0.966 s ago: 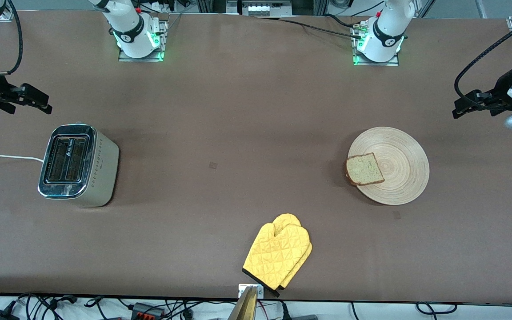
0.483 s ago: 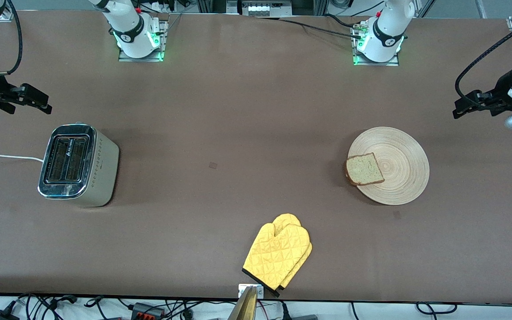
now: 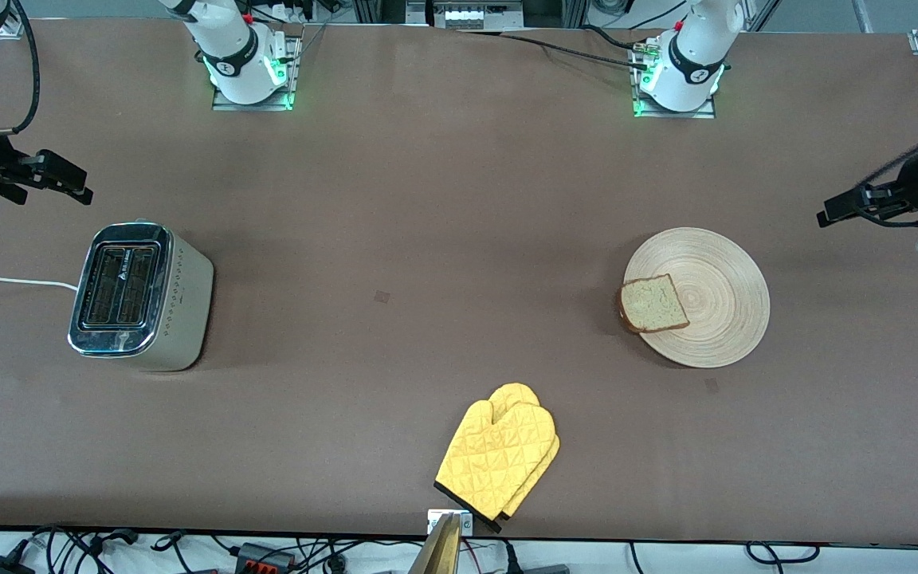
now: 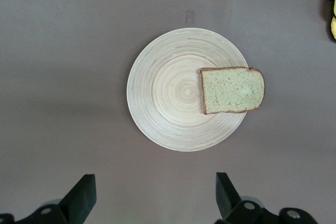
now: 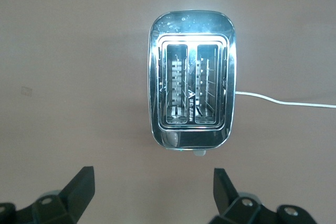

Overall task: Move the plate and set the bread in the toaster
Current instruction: 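Move the left gripper down toward the wooden plate rim, then grip the wooden plate rim with the left gripper, then slide the plate toward the toaster with the left gripper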

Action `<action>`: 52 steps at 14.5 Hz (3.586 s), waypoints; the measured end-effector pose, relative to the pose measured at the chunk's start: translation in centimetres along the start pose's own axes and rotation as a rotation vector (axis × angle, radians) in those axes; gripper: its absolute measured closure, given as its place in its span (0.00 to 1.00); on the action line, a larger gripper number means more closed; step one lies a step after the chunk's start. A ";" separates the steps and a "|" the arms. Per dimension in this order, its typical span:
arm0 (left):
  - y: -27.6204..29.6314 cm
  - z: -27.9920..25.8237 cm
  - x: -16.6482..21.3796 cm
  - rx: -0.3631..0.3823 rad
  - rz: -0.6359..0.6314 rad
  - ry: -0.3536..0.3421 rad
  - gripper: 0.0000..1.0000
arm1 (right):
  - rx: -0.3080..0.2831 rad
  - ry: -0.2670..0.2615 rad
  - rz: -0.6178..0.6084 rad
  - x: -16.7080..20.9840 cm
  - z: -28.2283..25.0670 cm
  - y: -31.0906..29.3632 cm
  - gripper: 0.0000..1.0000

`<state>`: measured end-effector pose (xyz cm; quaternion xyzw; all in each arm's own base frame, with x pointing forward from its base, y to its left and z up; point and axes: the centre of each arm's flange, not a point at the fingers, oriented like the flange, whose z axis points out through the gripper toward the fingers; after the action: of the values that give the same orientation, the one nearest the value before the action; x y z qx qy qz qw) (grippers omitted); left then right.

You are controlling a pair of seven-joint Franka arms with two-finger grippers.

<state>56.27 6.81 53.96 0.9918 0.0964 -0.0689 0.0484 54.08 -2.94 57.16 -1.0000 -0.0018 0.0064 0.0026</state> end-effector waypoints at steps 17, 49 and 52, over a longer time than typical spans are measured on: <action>-17.6 28.4 8.0 -0.498 0.129 -0.229 0.00 | 0.000 0.000 0.000 0.0 0.0 0.0 0.00; -9.2 35.7 8.6 -0.876 0.298 -0.170 0.90 | -0.001 0.009 -0.001 0.1 -0.3 0.0 0.00; -3.6 37.5 8.6 -0.961 0.306 -0.212 0.90 | -0.001 0.009 0.000 0.1 -0.3 0.0 0.00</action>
<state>59.15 7.83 15.43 0.8479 -0.0347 -0.1091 0.5176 54.16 -2.92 57.46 -1.0000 -0.0020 0.0017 0.0023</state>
